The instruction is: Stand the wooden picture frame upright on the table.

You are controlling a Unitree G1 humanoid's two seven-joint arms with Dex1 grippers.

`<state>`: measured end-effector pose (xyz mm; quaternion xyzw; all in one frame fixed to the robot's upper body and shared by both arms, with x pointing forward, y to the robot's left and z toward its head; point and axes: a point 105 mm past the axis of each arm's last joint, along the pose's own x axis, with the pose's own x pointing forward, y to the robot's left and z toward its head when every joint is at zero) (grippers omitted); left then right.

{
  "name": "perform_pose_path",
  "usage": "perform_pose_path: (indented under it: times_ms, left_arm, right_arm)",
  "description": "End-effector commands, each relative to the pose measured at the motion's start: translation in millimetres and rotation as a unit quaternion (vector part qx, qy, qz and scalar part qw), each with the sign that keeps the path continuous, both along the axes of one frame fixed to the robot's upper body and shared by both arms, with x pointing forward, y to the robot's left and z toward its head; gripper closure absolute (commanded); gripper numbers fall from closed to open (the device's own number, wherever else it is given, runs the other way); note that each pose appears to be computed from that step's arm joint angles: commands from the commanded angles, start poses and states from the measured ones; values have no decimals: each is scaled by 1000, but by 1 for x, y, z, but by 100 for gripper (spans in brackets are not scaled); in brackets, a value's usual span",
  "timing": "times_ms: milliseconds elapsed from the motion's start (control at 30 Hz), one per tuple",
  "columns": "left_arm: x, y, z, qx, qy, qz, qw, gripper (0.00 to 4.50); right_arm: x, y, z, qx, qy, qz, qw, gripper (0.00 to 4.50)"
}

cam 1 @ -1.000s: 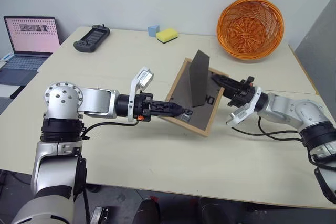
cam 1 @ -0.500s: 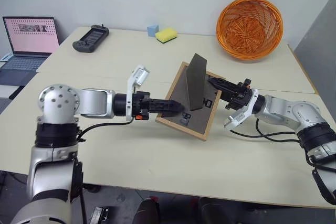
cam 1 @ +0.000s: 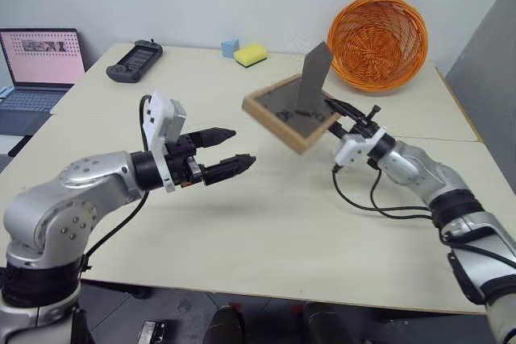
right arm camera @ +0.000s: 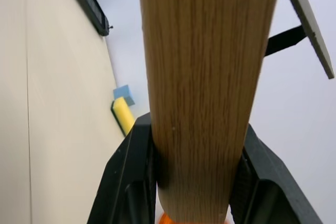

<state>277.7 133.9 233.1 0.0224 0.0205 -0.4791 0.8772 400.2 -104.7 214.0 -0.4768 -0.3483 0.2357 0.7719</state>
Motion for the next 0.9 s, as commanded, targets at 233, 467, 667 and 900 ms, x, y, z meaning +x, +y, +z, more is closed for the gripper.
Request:
perform_pose_path:
  times_ms: [233, 467, 667, 900]
  left_arm:
    - [-5, 8, 10, -7, -44, 49, 998, 11]
    - [-4, 15, 9, -3, -45, 64, 997, 11]
    - [1, 19, 11, -8, -41, 60, 997, 11]
    - [1, 16, 8, -6, -32, 41, 999, 11]
  right_arm:
    - [21, 16, 16, 209, 208, 37, 955, 308]
    - [15, 19, -24, 254, 378, 78, 887, 308]
    - [-3, 15, -49, 267, 467, 117, 835, 308]
    - [-32, 46, -52, 256, 502, 214, 798, 308]
